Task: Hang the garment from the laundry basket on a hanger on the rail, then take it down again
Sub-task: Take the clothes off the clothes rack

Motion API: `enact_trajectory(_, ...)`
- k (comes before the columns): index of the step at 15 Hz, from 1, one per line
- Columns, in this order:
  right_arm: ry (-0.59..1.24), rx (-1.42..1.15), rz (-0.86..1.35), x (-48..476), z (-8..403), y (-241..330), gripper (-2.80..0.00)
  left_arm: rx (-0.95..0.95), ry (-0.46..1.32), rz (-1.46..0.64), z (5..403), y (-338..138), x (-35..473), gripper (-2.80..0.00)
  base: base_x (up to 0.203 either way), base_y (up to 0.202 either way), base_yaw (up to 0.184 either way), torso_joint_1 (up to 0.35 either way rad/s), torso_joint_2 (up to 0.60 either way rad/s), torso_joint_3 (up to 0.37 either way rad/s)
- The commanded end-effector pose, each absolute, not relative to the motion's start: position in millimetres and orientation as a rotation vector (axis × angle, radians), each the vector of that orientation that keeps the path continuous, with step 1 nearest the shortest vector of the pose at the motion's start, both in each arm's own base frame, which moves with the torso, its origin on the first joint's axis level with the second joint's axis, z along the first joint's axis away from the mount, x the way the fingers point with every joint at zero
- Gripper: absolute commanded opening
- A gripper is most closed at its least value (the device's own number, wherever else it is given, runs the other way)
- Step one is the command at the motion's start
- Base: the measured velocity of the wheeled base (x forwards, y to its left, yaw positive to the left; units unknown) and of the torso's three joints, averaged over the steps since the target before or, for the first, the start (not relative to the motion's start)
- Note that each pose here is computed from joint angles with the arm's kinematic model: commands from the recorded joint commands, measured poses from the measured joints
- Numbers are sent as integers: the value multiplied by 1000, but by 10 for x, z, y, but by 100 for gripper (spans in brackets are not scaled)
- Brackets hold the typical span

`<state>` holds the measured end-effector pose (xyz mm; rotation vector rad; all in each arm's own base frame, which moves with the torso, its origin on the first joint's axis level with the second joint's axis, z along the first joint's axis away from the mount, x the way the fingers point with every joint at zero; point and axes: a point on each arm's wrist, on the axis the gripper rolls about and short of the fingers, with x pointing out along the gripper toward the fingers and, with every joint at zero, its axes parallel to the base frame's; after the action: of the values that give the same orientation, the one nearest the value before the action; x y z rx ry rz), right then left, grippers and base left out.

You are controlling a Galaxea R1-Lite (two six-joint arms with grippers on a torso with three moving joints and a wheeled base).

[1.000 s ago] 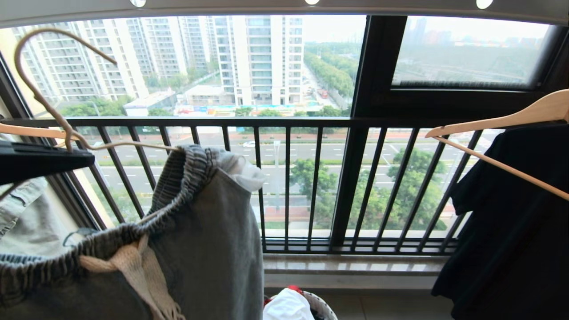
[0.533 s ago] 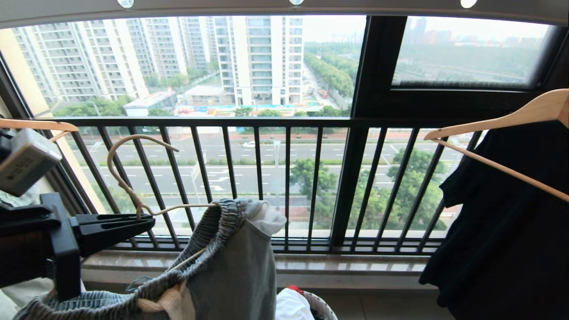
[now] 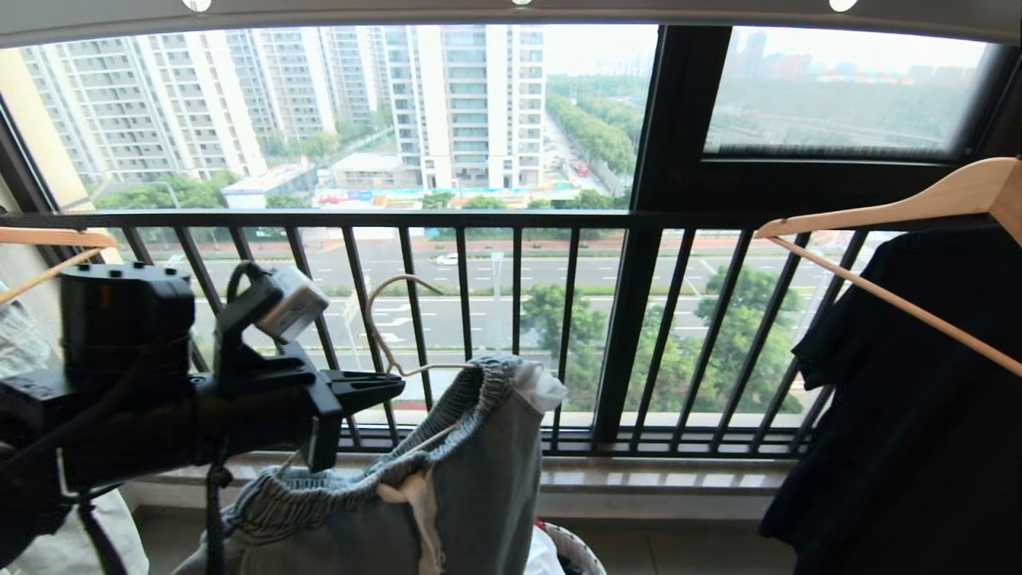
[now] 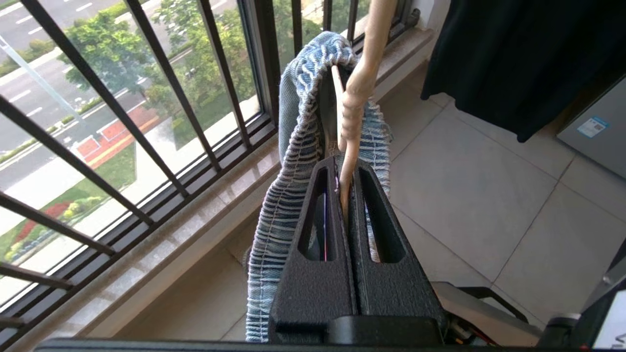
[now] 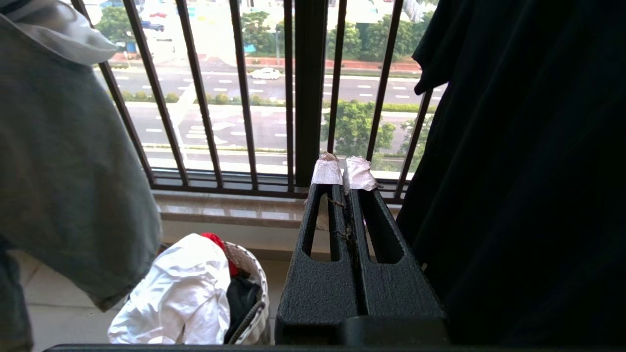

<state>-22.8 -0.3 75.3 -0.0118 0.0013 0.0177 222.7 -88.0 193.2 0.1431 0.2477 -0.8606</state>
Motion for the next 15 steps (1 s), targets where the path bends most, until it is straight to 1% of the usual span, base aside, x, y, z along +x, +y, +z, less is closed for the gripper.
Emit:
enact_trajectory(1,3,-12,18,-227,754,-3,-280,109,324,-886,1548,-1078,2562,-280,0,0,0,0,0,0)
enact_trajectory(5,3,-23,20,-227,754,-2,-280,52,246,-870,1265,-1264,2921,-280,0,0,0,0,0,0)
enact_trajectory(7,2,-4,18,-227,755,-3,-280,36,247,-859,1076,-1330,3075,-280,0,0,0,0,0,0)
enact_trajectory(9,0,-8,18,-227,757,-3,-280,35,203,-836,1010,-1406,3246,-280,0,0,0,0,0,0)
enact_trajectory(12,0,-8,18,-227,757,-3,-280,38,240,-851,787,-1540,3295,-280,0,0,0,0,0,0)
enact_trajectory(15,2,0,18,-227,755,-3,-280,28,158,-858,615,-1647,3359,-280,0,0,0,0,0,0)
